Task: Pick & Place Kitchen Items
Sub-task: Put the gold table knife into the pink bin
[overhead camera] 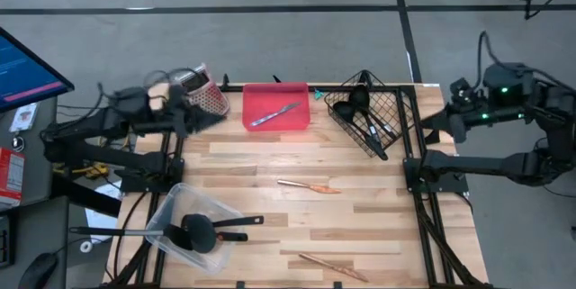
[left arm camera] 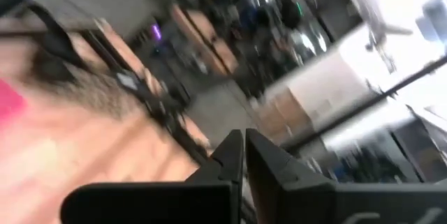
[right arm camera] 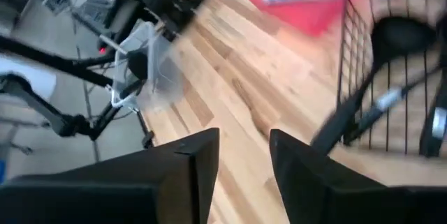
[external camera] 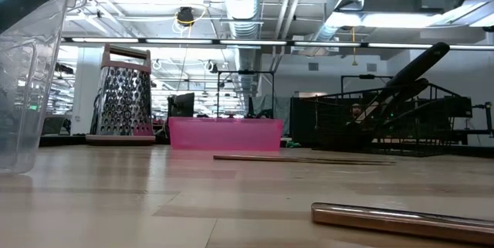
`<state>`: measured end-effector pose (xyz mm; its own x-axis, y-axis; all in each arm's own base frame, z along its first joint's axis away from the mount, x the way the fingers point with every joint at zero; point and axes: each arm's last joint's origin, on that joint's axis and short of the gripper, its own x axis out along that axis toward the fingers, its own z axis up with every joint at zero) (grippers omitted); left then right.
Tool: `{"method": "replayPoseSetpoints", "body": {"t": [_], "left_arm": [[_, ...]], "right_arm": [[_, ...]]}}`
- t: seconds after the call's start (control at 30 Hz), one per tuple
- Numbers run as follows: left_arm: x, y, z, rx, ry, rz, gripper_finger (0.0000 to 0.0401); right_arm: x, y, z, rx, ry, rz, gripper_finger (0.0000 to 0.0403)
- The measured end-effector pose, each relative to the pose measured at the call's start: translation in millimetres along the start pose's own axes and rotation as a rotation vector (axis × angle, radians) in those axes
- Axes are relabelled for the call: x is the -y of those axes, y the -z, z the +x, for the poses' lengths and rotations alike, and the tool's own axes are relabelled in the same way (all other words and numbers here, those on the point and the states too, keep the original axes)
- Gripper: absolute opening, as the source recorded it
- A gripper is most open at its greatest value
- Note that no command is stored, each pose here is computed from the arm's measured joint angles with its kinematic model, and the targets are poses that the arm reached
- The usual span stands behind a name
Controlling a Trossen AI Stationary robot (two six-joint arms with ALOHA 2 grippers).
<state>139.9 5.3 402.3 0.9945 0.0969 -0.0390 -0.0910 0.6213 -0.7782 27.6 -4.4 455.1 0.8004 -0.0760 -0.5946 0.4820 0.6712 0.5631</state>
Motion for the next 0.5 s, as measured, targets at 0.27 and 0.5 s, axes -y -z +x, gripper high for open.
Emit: {"method": "replayPoseSetpoints", "body": {"t": [0.27,0.5], "left_arm": [[16.9,22.6,0.1,-0.166,0.132,0.074,0.0001],[22.8,31.2,1.5,-0.209,0.179,0.17,0.0001]], "right_arm": [[18.2,14.5,29.2,-0.115,0.054,0.238,0.0119],[31.4,32.3,44.6,-0.215,0.022,0.374,0.0118]]}}
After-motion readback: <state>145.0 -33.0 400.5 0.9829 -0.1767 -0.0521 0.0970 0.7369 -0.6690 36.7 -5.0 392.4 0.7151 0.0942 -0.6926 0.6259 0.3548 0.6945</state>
